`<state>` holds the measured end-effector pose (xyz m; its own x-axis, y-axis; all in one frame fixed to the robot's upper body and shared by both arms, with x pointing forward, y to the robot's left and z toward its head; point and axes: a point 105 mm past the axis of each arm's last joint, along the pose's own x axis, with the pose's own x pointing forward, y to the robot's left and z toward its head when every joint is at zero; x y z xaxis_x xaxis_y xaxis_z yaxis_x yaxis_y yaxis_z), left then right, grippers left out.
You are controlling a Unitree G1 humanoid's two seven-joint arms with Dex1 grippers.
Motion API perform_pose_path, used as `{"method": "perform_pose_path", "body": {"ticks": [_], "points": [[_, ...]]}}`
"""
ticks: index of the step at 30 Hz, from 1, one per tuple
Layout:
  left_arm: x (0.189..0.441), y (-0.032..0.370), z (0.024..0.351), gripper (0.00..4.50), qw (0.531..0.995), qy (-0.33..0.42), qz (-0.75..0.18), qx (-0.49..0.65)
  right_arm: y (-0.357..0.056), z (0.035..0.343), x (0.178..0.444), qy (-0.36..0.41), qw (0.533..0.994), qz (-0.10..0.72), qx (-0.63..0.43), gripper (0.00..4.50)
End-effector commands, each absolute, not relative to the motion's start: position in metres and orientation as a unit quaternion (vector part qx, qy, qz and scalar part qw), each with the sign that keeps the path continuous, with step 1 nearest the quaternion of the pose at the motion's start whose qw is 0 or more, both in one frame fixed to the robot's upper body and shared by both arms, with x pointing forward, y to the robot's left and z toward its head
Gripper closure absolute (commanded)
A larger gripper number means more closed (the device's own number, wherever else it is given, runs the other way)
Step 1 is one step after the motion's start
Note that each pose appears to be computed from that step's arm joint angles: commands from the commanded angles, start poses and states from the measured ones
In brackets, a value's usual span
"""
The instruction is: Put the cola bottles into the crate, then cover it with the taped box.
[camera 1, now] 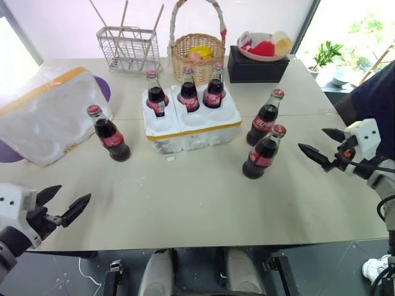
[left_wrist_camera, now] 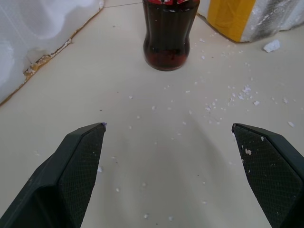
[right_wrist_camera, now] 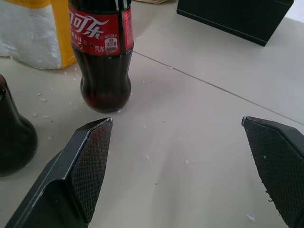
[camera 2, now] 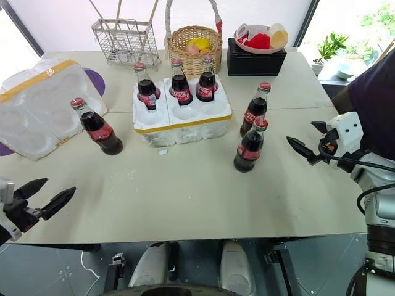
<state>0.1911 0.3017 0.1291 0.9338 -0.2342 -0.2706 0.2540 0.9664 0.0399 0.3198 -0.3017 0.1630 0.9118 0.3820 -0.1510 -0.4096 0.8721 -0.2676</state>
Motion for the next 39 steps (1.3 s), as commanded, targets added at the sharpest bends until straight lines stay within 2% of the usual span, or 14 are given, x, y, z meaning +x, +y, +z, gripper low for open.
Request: {"method": "perform_pose_path", "body": {"ticks": [1,9,14,16,21,27,32,39], "points": [[0.192,0.300,0.135,0.00,0.982,0.122,-0.135,0.046,-0.299,0.180,0.318,0.015,0.965,0.203,-0.164,0.04],[0.197,0.314,0.142,0.00,0.988,0.112,-0.108,0.006,-0.298,0.181,0.313,0.013,0.968,0.200,-0.154,0.04],[0.205,0.309,0.151,0.00,0.988,0.093,-0.126,0.013,-0.297,0.186,0.306,0.031,0.961,0.233,-0.144,0.04],[0.211,0.307,0.157,0.00,0.988,0.079,-0.129,0.010,-0.301,0.202,0.303,0.031,0.958,0.247,-0.145,0.04],[0.226,0.299,0.163,0.00,0.986,0.064,-0.154,0.015,-0.305,0.270,0.280,0.015,0.938,0.319,-0.133,0.04],[0.264,0.292,0.176,0.00,0.983,0.031,-0.178,0.032,-0.265,0.327,0.253,0.009,0.886,0.437,-0.156,0.04],[0.297,0.286,0.182,0.00,0.979,0.011,-0.200,0.044,-0.227,0.343,0.231,-0.002,0.835,0.531,-0.145,0.04],[0.335,0.274,0.185,0.00,0.968,0.005,-0.242,0.060,-0.196,0.351,0.215,-0.026,0.803,0.580,-0.136,0.04]]}}
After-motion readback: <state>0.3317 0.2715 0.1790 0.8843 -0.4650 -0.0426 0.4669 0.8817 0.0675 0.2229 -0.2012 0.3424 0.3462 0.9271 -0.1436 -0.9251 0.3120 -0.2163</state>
